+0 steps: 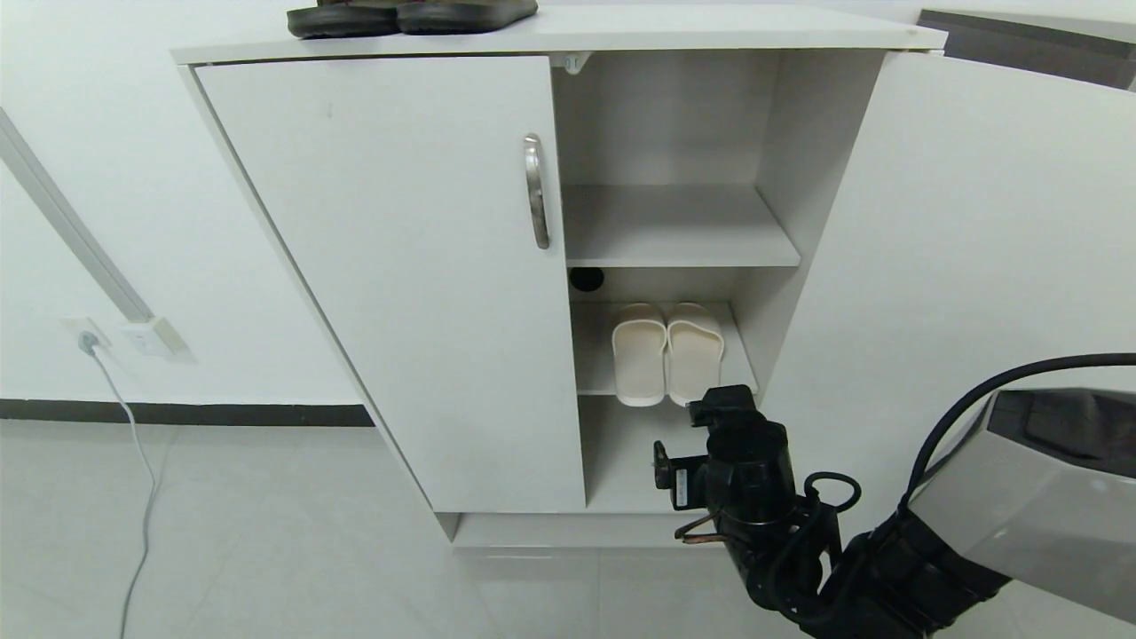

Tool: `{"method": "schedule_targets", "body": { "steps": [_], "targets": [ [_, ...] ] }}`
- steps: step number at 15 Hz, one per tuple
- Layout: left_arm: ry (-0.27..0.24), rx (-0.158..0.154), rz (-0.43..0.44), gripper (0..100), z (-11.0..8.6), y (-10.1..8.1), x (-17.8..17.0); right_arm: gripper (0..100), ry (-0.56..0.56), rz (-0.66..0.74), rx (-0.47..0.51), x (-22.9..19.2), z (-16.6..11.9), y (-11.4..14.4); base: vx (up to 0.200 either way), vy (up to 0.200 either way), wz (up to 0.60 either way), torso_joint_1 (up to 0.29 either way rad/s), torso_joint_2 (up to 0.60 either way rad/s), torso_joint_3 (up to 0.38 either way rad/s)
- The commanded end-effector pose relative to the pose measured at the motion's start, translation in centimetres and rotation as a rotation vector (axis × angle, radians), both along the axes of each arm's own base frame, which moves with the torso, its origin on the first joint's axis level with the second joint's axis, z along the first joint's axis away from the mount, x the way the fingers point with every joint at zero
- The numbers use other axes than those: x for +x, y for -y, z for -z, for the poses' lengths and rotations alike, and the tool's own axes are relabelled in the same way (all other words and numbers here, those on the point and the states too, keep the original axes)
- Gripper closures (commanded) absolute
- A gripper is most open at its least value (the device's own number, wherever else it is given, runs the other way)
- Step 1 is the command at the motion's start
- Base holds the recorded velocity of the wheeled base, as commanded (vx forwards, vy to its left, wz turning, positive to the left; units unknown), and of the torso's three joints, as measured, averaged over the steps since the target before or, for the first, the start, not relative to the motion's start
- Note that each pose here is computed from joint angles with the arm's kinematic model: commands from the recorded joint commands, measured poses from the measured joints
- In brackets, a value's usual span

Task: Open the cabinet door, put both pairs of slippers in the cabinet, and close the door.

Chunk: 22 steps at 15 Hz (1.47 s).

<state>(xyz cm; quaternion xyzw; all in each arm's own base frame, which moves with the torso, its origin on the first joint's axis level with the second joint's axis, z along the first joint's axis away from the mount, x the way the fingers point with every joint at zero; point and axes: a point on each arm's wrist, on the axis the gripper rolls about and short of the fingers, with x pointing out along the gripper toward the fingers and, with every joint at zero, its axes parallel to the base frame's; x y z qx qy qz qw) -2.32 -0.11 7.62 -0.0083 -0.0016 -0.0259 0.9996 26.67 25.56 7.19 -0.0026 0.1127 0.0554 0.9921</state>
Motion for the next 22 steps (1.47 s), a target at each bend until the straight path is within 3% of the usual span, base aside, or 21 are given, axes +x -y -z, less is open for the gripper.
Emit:
{"method": "schedule_targets", "body": {
  "steps": [1, 13, 22],
  "targets": [
    [-0.002, 0.000, 0.000, 100, 0.01, 0.00, 0.01, 0, -0.003, 0.000, -0.002, -0.01, 0.14, -0.01, 0.000, 0.000, 0.00, 0.000, 0.00, 0.000],
    [-0.002, 0.000, -0.003, 100, 0.03, -0.01, 0.02, 0, -0.011, 0.009, -0.012, 0.06, 0.41, 0.33, 0.000, 0.000, 0.00, 0.003, 0.00, 0.115],
    [-0.001, -0.002, -0.001, 100, -0.01, 0.00, 0.01, 0, -0.017, 0.016, -0.020, 0.14, 0.64, 0.64, 0.000, 0.000, 0.00, 0.000, 0.00, 0.000]
  ]
}}
